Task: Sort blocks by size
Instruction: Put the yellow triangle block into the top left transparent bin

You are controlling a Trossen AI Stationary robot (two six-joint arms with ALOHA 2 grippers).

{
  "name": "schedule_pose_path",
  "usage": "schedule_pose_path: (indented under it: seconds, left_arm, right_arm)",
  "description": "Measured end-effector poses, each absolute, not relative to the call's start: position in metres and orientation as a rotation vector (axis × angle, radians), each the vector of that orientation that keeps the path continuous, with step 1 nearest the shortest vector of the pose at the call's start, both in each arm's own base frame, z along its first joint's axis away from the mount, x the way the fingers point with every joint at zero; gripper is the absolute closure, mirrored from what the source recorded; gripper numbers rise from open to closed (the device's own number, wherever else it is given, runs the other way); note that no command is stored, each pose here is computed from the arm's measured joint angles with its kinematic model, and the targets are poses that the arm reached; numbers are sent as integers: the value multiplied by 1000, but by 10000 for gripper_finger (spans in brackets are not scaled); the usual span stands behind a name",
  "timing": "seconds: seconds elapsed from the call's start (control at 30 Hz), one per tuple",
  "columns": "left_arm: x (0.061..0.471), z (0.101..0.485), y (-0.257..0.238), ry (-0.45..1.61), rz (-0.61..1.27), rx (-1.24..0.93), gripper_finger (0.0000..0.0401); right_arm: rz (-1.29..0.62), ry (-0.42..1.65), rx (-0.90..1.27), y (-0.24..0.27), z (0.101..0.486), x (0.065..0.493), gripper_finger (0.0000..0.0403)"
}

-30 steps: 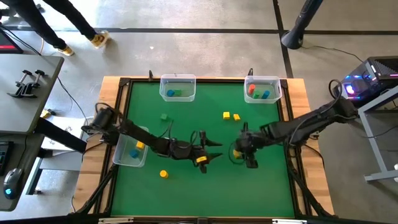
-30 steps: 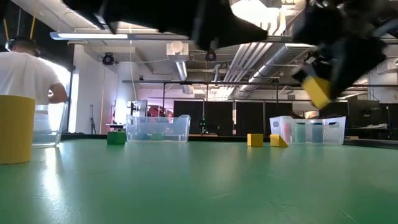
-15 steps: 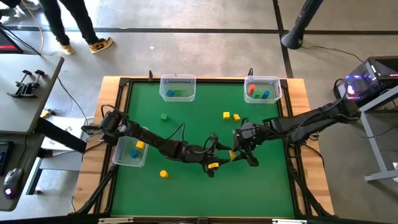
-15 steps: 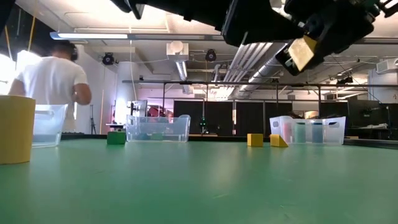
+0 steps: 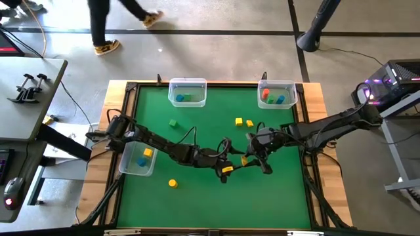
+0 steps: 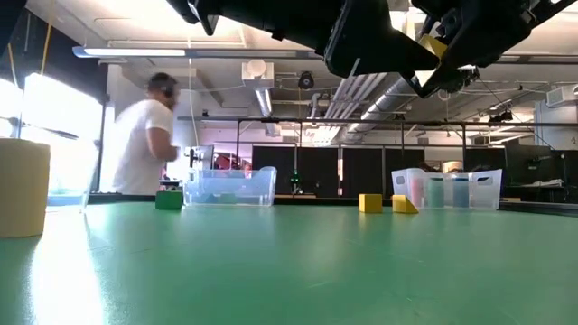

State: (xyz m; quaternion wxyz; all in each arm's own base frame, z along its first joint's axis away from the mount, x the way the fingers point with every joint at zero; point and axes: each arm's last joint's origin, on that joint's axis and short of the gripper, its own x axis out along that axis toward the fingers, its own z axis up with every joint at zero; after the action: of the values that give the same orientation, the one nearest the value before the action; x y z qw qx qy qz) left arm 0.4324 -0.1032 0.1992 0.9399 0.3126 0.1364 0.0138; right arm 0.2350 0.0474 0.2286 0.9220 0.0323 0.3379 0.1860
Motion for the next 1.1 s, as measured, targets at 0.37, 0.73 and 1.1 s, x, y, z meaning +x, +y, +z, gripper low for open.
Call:
schedule_pose_path:
  seconds: [0.37, 0.73, 1.1]
  left_arm:
    - [436, 192, -107, 247, -23, 681, 151]
    - [438, 187, -109, 219, -58, 695, 151]
    - [438, 187, -109, 222, -59, 695, 216]
  right_arm:
    - [385, 641, 64, 48, 232, 239, 261]
    - [390, 646, 66, 48, 231, 239, 261]
    - [387, 663, 92, 49, 229, 240, 249]
